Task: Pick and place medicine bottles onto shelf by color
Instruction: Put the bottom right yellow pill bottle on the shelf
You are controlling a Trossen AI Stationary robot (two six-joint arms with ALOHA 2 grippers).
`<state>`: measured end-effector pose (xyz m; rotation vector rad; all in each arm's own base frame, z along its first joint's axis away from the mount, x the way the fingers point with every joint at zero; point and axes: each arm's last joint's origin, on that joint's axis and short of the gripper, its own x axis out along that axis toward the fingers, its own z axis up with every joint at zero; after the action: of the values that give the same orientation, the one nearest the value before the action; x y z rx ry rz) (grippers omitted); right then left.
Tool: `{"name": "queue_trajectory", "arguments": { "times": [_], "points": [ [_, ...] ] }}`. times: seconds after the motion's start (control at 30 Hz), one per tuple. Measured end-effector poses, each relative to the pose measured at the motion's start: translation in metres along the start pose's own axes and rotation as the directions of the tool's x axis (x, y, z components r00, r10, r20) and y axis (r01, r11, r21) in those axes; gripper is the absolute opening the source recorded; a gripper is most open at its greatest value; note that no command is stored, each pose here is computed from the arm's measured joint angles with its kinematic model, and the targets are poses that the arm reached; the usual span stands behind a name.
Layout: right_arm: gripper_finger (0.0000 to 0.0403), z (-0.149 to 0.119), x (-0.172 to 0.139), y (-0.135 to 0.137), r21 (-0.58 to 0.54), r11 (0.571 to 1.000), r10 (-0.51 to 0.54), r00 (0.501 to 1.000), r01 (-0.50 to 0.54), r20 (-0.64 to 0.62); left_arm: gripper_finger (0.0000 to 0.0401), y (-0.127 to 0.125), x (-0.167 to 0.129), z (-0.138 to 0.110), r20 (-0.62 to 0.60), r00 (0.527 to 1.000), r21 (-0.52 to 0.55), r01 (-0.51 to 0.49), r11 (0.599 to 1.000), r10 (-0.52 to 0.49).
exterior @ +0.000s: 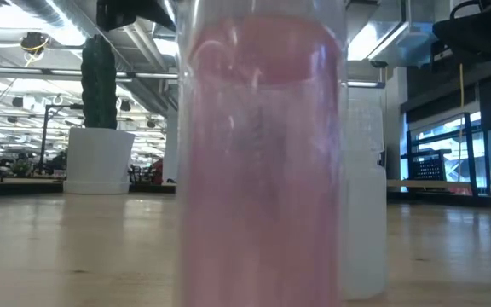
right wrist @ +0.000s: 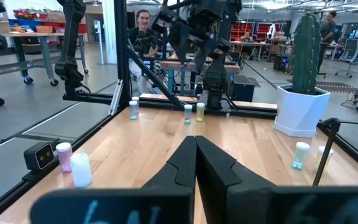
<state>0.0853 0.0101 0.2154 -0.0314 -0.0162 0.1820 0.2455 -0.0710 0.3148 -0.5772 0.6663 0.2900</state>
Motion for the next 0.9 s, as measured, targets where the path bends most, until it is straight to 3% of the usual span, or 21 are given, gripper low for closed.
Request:
{"name": "queue_trajectory", "arguments": {
  "times": [0.13, 0.27, 0.5, 0.73, 0.9],
  "points": [
    [0.0012, 0.000, 0.000, 0.000, -0.001, 1.000, 0.000, 1.000, 0.000, 0.000, 0.0231, -0.005, 0.019, 0.002, -0.054, 0.996, 0.097, 0.077, 0.992, -0.072],
    [0.0012, 0.000, 0.000, 0.000, 0.000, 1.000, -0.001, 1.000, 0.001, -0.002, 0.0244, -0.005, 0.037, 0.004, -0.052, 0.997, 0.218, 0.068, 0.974, -0.058],
    [0.0012, 0.000, 0.000, 0.000, 0.000, 1.000, 0.000, 1.000, 0.000, -0.002, 0.0245, -0.003, 0.067, 0.007, -0.034, 0.999, 0.485, 0.028, 0.874, -0.013],
    [0.0012, 0.000, 0.000, 0.000, 0.001, 1.000, 0.000, 1.000, 0.000, -0.001, 0.0245, 0.007, 0.096, 0.002, -0.064, 0.993, 0.597, -0.038, 0.801, 0.095],
    [0.0012, 0.000, 0.000, 0.000, 0.001, 1.000, 0.000, 1.000, 0.000, -0.001, 0.0245, 0.016, 0.116, -0.002, -0.107, 0.983, 0.602, -0.053, 0.797, 0.146]
  ]
}}
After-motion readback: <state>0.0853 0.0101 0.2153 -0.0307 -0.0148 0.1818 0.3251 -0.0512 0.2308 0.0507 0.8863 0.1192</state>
